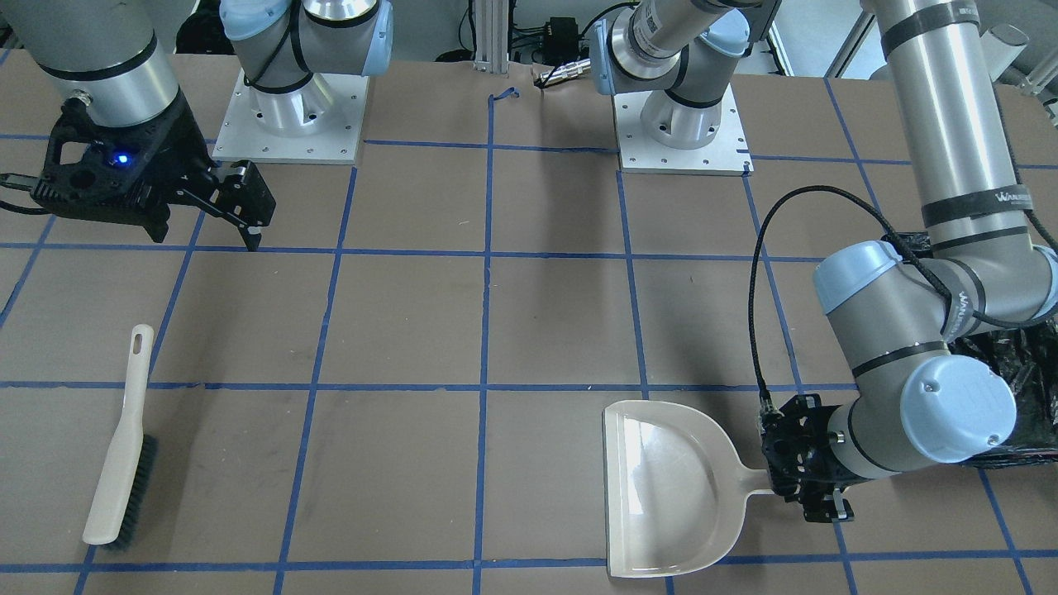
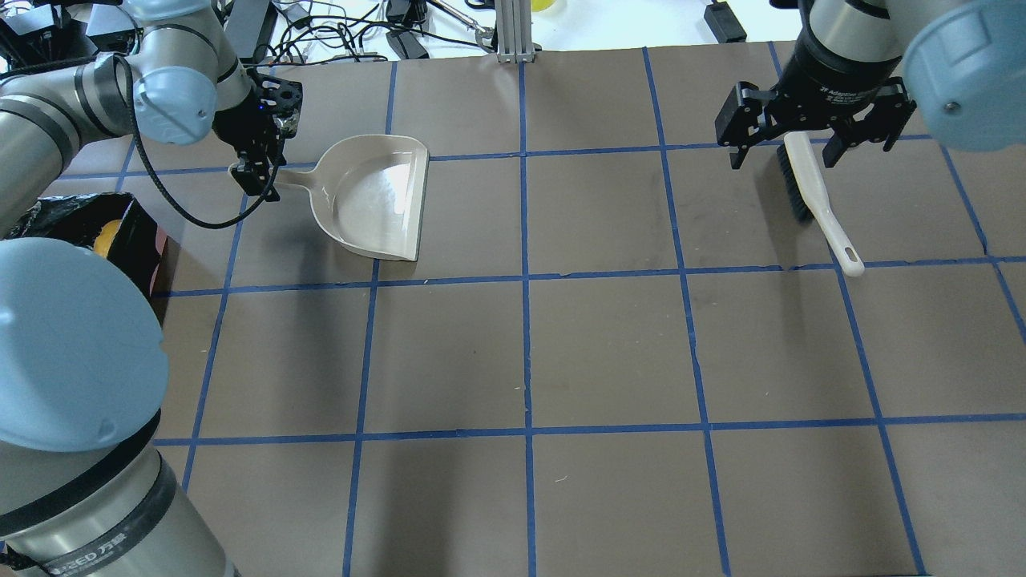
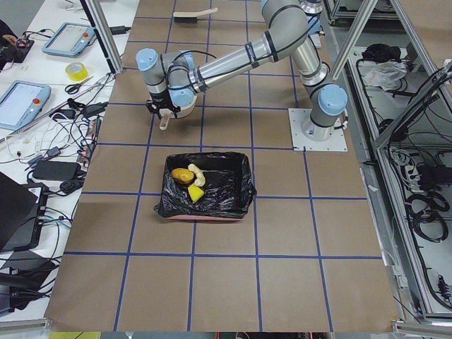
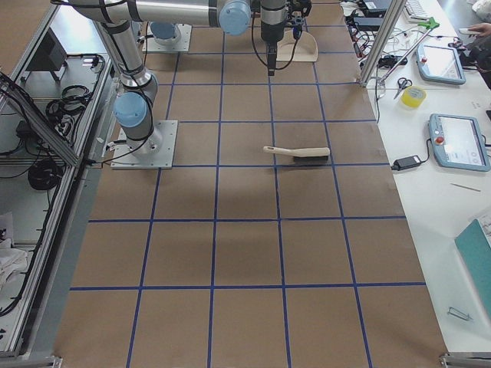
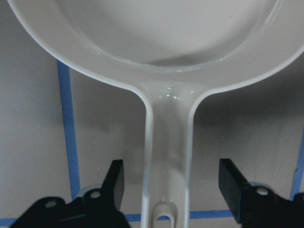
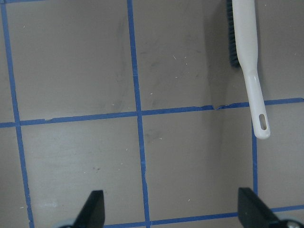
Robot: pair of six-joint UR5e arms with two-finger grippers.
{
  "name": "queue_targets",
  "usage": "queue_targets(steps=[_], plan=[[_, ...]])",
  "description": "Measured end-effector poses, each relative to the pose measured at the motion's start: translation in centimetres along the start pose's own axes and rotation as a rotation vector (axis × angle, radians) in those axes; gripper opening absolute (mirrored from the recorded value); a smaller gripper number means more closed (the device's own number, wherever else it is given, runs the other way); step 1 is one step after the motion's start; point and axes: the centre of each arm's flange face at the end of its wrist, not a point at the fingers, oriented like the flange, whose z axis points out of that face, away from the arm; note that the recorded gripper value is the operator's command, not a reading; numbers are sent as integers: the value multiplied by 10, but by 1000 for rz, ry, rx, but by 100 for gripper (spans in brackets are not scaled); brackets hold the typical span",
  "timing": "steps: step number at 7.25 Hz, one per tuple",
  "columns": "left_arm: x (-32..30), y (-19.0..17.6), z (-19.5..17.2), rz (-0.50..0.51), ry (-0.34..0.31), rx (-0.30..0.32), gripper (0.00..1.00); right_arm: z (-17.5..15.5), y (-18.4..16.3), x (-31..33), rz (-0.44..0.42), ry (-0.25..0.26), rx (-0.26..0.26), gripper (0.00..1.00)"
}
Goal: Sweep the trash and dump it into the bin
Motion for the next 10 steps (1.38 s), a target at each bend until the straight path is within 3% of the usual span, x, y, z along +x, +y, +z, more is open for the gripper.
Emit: queue_targets(steps=[3,4,6,10], plan=[[59,-2,-94,-305,41,-1,93,-5,4,-2,1,-4,4,100],[85,-4,-128,-429,45,0,99,-6,4,-3,-1,-14,5,100],[139,-7,-182,-704,77,-10,100,-7,5,-5,0,-33,7,100],[188,-12,-224,-1294,55,-20,100,-6,6,-5,-1,-26,-1,100]])
